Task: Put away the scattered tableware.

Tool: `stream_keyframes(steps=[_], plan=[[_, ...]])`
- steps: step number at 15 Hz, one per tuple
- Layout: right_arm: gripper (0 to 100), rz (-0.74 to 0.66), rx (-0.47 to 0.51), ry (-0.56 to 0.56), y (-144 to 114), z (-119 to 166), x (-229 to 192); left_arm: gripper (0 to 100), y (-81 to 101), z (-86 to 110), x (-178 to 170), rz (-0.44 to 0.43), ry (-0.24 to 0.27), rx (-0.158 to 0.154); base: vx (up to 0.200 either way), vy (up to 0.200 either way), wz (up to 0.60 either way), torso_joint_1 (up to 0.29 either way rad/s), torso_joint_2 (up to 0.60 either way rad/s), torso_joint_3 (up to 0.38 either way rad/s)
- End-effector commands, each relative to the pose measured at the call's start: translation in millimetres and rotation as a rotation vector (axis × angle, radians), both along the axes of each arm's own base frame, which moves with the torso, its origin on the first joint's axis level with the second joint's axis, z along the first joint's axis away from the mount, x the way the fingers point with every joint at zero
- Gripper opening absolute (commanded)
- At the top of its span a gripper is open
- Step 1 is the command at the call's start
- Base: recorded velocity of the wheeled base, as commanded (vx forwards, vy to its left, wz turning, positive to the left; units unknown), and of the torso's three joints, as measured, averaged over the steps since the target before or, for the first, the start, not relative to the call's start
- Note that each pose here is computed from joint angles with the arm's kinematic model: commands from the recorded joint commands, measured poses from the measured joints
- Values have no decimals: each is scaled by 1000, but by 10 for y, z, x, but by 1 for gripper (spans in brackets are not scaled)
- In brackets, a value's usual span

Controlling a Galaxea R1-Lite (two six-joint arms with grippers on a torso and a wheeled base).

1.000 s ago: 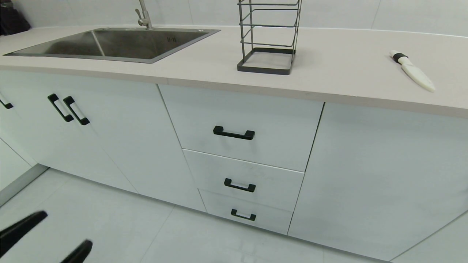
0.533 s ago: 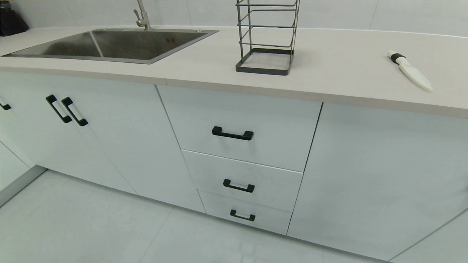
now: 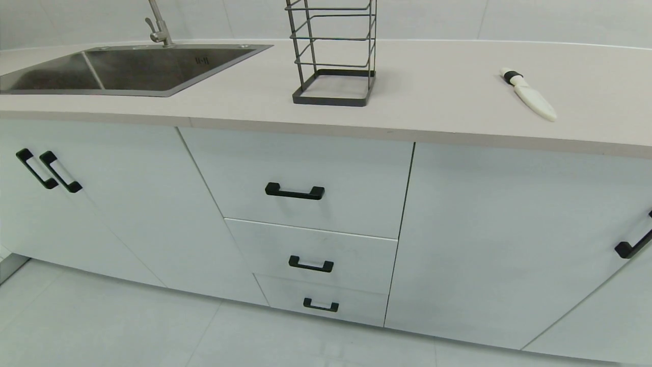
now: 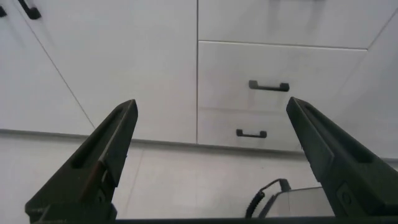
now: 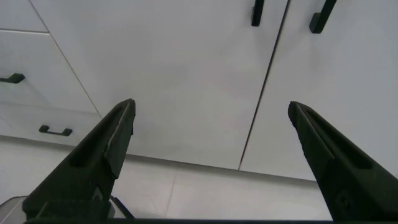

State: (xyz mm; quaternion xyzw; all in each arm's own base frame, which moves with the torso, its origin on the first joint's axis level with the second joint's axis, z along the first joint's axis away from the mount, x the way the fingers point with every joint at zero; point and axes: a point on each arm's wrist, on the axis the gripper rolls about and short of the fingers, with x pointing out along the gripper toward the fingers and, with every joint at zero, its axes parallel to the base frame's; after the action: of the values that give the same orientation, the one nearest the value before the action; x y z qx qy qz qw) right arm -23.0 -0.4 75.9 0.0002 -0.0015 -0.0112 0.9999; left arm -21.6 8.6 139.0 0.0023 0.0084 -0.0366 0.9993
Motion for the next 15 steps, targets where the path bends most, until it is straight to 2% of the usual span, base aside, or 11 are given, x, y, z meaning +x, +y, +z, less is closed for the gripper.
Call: stream_keyframes(steps=[1, 2, 3, 4, 5, 6, 7, 8, 9, 14, 15], plan=[[100, -1, 0, 1, 0, 0, 1, 100, -38, -277, 71, 136, 110, 85, 0, 0, 0, 0, 0, 0], [100, -1, 0, 1, 0, 0, 1, 100, -43, -510, 58, 136, 139, 136, 0, 0, 0, 0, 0, 0], [100, -2, 0, 1, 0, 0, 1, 100, -49, -527, 50, 104, 127, 138, 0, 0, 0, 0, 0, 0], [100, -1, 0, 1, 0, 0, 1, 100, -51, -530, 36, 110, 113, 111, 0, 0, 0, 0, 0, 0], [100, -1, 0, 1, 0, 0, 1, 100, -49, -534, 9, 118, 79, 103, 0, 0, 0, 0, 0, 0], [100, -1, 1, 1, 0, 0, 1, 100, -56, -546, -9, 144, 50, 110, 0, 0, -600, 2, 2, 7], [100, -1, 0, 1, 0, 0, 1, 100, -64, -552, -43, 155, -6, 132, 0, 0, -600, 2, 2, 2], [100, -2, 0, 1, 0, 0, 1, 100, -70, -592, -33, 136, -16, 151, 0, 0, -600, -2, 2, 7], [100, -1, 0, 1, 0, 0, 1, 100, -72, -588, -27, 126, -34, 150, 0, 0, 0, 0, 0, 0], [100, -2, 0, 1, 0, 0, 1, 100, -77, -594, -24, 105, -34, 150, 0, 0, 0, 0, 0, 0], [100, -1, 0, 1, 0, 0, 1, 100, -77, -594, -24, 105, -34, 147, 0, 0, -600, 2, 2, 7]])
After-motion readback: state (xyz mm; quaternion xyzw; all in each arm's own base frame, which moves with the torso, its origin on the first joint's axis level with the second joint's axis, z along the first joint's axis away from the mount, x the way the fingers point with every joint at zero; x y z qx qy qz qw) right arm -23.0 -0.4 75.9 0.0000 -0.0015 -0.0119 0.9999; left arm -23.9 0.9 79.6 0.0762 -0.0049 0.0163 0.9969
